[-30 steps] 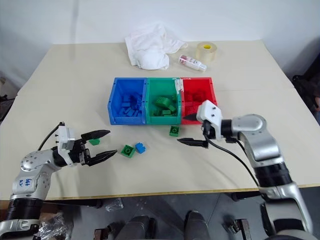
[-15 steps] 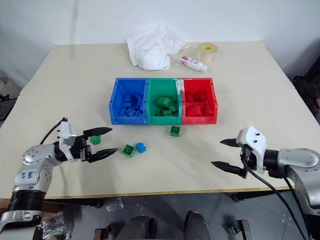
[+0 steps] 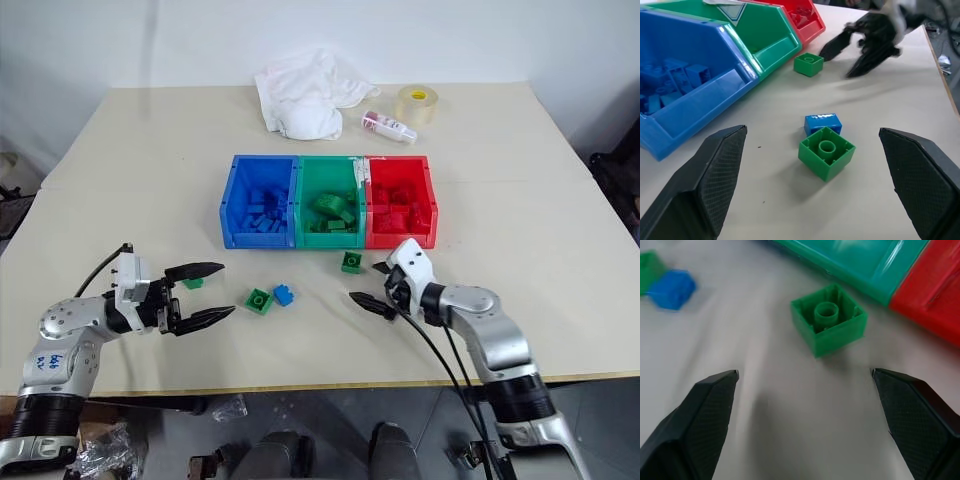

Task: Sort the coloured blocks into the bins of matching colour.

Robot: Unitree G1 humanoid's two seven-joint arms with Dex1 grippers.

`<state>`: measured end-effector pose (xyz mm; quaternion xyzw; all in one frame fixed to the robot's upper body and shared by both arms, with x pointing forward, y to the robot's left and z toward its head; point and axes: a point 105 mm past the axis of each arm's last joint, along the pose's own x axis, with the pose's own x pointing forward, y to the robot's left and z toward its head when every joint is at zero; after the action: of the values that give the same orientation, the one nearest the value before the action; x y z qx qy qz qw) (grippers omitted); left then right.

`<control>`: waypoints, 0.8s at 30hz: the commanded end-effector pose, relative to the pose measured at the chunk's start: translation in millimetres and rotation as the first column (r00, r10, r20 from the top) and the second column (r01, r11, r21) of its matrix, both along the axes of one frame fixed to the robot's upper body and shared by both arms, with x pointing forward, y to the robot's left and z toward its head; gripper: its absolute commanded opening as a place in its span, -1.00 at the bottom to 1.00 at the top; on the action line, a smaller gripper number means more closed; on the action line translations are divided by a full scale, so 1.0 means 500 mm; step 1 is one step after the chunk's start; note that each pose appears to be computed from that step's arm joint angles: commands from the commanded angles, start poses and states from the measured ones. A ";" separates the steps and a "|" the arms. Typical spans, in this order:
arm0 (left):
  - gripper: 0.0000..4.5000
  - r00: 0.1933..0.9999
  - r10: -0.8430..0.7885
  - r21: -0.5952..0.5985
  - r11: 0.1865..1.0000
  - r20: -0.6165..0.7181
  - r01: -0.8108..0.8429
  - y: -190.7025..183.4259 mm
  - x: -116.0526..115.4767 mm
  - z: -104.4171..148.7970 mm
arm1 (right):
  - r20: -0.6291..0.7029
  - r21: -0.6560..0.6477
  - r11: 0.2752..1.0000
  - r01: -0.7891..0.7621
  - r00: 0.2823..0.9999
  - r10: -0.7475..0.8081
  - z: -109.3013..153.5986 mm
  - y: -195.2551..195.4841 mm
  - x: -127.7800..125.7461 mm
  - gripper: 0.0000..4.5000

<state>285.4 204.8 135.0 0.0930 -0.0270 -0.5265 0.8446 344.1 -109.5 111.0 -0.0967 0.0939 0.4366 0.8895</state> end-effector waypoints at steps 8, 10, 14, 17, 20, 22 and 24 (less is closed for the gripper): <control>1.00 0.997 0.063 0.000 0.998 0.042 -0.063 0.023 -0.027 0.024 | 0.062 0.067 0.997 -0.024 0.998 0.020 0.004 0.057 0.039 0.71; 1.00 0.997 0.068 0.000 0.998 0.040 -0.068 0.024 -0.030 0.024 | 0.058 0.091 0.995 -0.048 0.997 0.042 0.009 0.063 0.029 0.40; 1.00 0.997 0.073 -0.002 0.997 0.037 -0.073 0.025 -0.029 0.022 | 0.075 0.094 0.993 -0.076 0.995 0.069 0.021 0.061 0.010 -0.23; 1.00 0.997 0.072 -0.004 0.997 0.036 -0.072 0.022 -0.025 0.021 | 0.095 0.100 0.989 -0.109 0.991 0.099 0.043 0.062 -0.007 -0.34; 1.00 0.997 0.066 -0.008 0.998 0.037 -0.066 0.019 -0.019 0.020 | 0.147 0.099 0.980 -0.174 0.976 0.159 0.093 0.062 -0.033 -0.34; 1.00 0.997 0.063 -0.009 0.998 0.036 -0.063 0.017 -0.017 0.019 | 0.190 0.070 0.981 -0.182 0.968 0.166 0.123 0.059 -0.030 -0.34; 1.00 0.997 0.061 -0.011 0.998 0.037 -0.060 0.015 -0.015 0.019 | 0.234 0.044 0.984 -0.174 0.959 0.159 0.151 0.058 -0.016 -0.34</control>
<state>278.0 212.7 138.9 0.0937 -0.0294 -0.4980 0.8616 335.7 -81.8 164.7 -0.1124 0.0030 0.4980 0.8599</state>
